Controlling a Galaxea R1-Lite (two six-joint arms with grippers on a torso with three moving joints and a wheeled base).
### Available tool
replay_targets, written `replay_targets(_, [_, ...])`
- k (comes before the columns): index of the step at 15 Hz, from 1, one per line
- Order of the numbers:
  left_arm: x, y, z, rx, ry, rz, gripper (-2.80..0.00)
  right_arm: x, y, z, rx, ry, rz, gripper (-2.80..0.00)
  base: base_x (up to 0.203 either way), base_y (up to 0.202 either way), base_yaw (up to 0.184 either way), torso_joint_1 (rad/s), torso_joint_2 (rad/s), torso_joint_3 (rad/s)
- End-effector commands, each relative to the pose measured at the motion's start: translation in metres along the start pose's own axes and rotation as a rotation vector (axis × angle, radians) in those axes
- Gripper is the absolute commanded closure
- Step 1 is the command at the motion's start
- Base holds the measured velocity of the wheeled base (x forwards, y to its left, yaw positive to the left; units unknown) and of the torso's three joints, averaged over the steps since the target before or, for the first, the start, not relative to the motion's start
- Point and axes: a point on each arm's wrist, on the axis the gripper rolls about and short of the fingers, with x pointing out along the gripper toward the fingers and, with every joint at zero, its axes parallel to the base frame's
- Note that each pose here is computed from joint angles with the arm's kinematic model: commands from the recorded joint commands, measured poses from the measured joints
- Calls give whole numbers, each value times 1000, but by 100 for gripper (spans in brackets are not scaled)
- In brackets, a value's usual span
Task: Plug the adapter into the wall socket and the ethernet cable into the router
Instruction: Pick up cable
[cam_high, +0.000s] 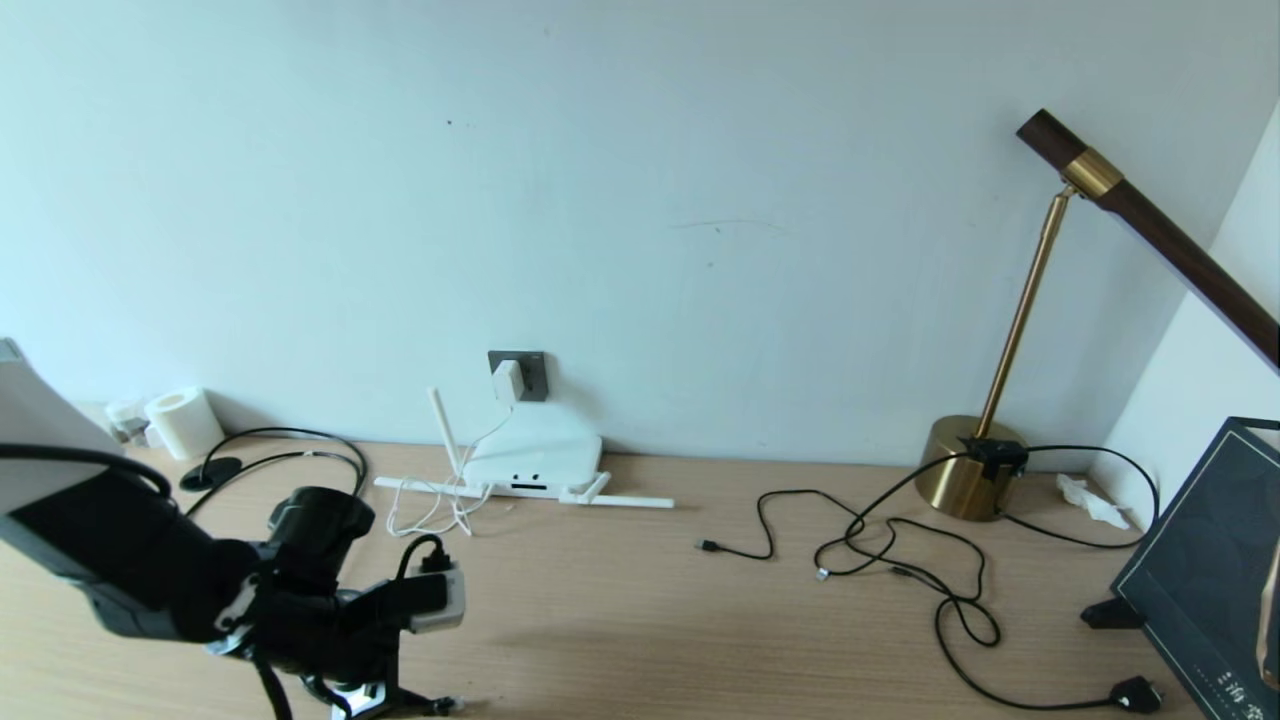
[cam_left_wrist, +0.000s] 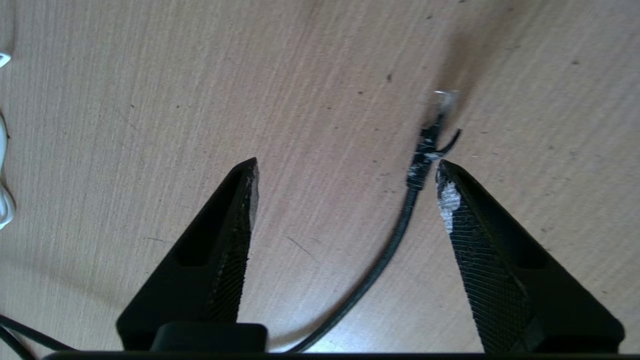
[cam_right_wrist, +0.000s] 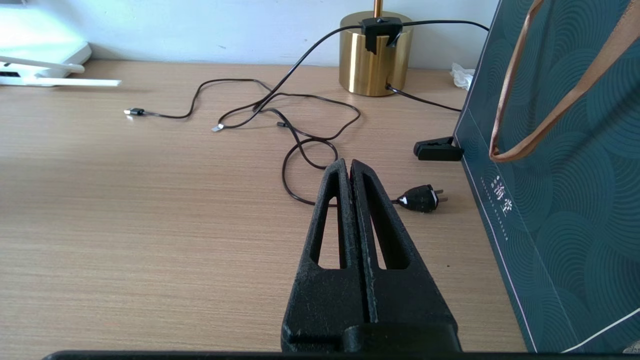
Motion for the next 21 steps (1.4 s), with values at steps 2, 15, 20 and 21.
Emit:
replay_targets(2, [14, 7, -4, -11, 12, -23, -280, 0, 0, 0, 0, 0, 0, 0, 0, 0, 0, 0, 0, 0])
replay_targets(15, [-2, 5, -1, 33, -3, -8, -280, 0, 0, 0, 0, 0, 0, 0, 0, 0, 0, 0, 0, 0])
replay_targets(20, [-14, -5, -2, 58, 17, -58, -280, 0, 0, 0, 0, 0, 0, 0, 0, 0, 0, 0, 0, 0])
replay_targets(21, [-11, -8, -4, 55, 23, -73, -280, 0, 0, 0, 0, 0, 0, 0, 0, 0, 0, 0, 0, 0])
